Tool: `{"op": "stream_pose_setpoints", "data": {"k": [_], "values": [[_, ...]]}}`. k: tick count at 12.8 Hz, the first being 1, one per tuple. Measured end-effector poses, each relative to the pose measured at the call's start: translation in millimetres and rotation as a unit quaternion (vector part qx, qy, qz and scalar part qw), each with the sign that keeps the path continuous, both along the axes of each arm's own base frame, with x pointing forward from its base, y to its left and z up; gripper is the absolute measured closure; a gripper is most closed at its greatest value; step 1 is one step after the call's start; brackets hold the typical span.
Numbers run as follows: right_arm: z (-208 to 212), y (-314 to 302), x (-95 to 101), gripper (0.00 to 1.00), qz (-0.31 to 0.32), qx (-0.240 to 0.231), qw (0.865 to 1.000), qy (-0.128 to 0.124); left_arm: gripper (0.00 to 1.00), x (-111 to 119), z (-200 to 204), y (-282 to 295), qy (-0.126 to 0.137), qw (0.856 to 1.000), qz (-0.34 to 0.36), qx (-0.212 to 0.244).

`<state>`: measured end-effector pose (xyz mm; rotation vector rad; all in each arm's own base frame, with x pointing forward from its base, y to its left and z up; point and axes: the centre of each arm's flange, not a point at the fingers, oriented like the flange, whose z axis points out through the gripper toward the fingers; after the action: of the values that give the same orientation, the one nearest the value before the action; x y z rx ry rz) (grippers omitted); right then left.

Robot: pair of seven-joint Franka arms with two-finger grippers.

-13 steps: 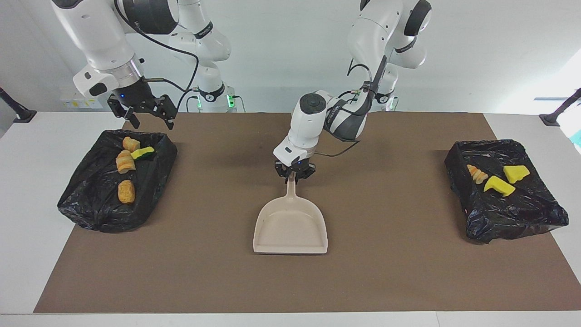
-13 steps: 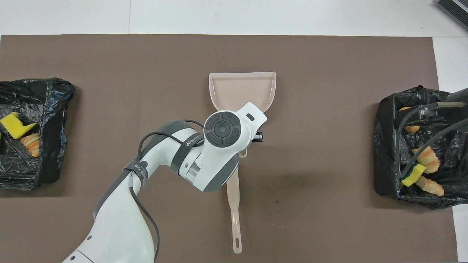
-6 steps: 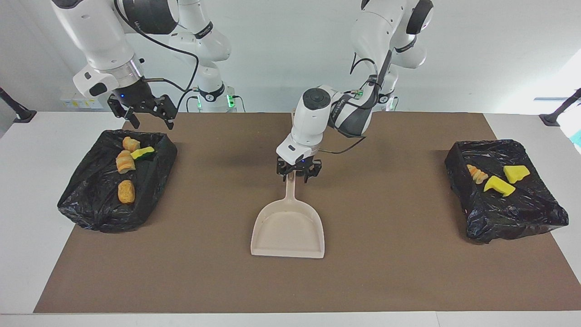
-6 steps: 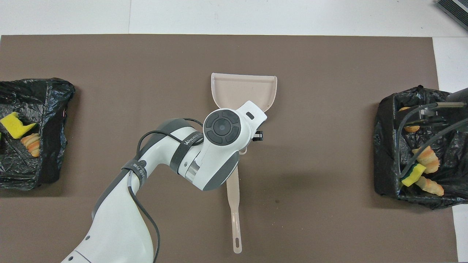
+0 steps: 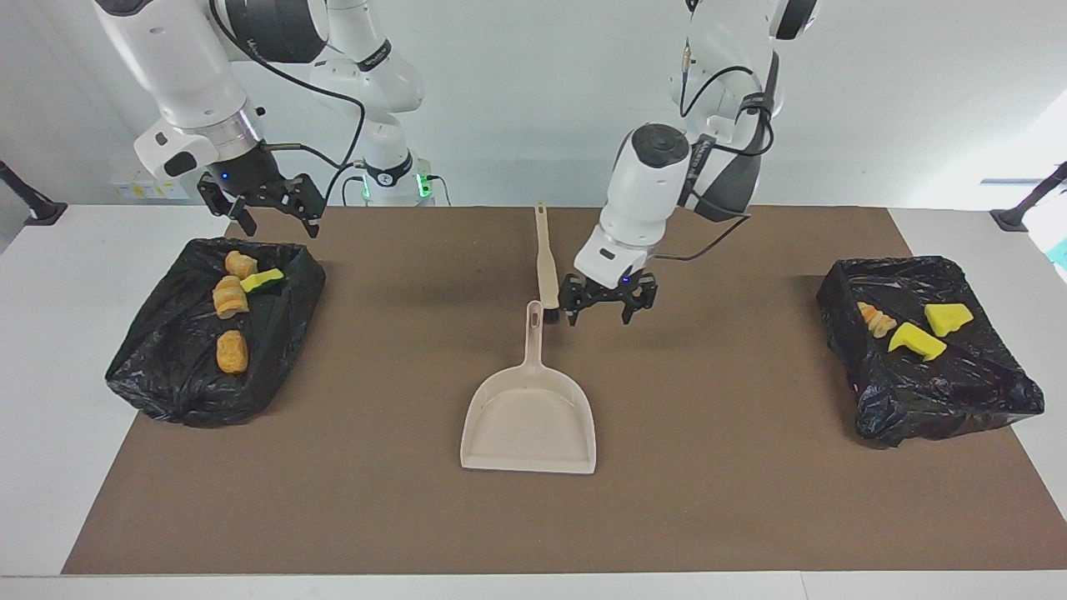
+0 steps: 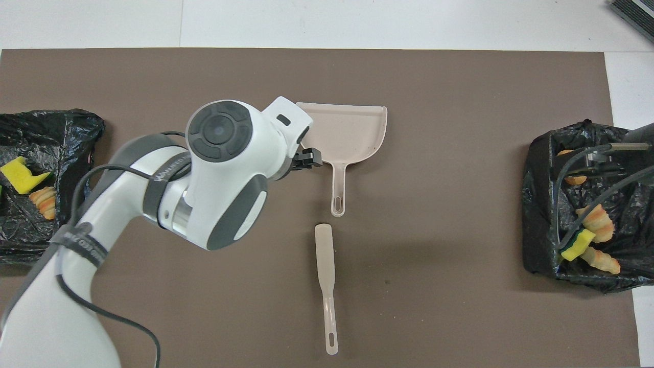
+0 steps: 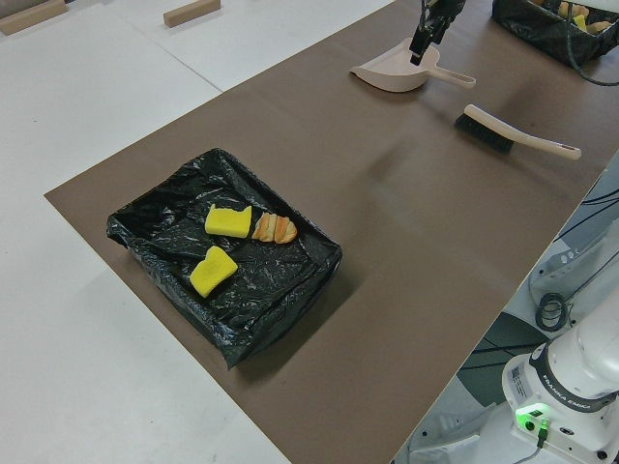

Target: Sweep and dump trash in bin

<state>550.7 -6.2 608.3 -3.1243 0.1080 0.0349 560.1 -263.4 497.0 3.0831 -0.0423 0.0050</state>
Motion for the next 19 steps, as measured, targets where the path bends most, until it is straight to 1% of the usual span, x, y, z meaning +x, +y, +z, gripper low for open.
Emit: {"op": "stream_pose_setpoints", "data": {"k": [5, 6, 7, 9, 10, 12, 14, 15, 16, 19], "values": [[0.0, 0.0, 0.0, 0.00, 0.000, 0.000, 1.000, 0.000, 0.00, -6.8, 33.2, 118.7, 0.033, 0.998, -0.043, 0.015], [0.0, 0.0, 0.0, 0.00, 0.000, 0.000, 1.000, 0.000, 0.00, -7.3, 38.8, 139.5, 0.034, 0.998, -0.042, 0.015], [0.0, 0.0, 0.0, 0.00, 0.000, 0.000, 1.000, 0.000, 0.00, -7.1, 46.1, 158.3, 0.030, 0.999, -0.037, 0.014], [0.0, 0.0, 0.0, 0.00, 0.000, 0.000, 1.000, 0.000, 0.00, -10.0, 66.5, 188.6, 0.011, 1.000, -0.022, 0.013], [0.0, 0.0, 0.0, 0.00, 0.000, 0.000, 1.000, 0.000, 0.00, -14.2, 79.3, 199.1, 0.004, 1.000, -0.016, 0.012], [0.0, 0.0, 0.0, 0.00, 0.000, 0.000, 1.000, 0.000, 0.00, -26.4, 113.8, 211.9, 0.000, 1.000, -0.006, 0.013], [0.0, 0.0, 0.0, 0.00, 0.000, 0.000, 1.000, 0.000, 0.00, -38.8, 149.3, 221.7, 0.002, 1.000, 0.001, 0.013], [0.0, 0.2, 0.0, 0.00, 0.000, 0.000, 1.000, 0.000, 0.00, -45.1, 162.1, 222.4, 0.007, 1.000, 0.000, 0.013], [0.0, 0.7, 0.0, 0.00, 0.001, 0.000, 1.000, 0.000, 0.00, -50.0, 169.2, 221.0, 0.013, 1.000, -0.002, 0.014], [0.0, 1.2, 0.0, 0.00, 0.001, 0.000, 1.000, 0.000, 0.00, -55.2, 172.7, 214.7, 0.014, 1.000, -0.008, 0.015]]}}
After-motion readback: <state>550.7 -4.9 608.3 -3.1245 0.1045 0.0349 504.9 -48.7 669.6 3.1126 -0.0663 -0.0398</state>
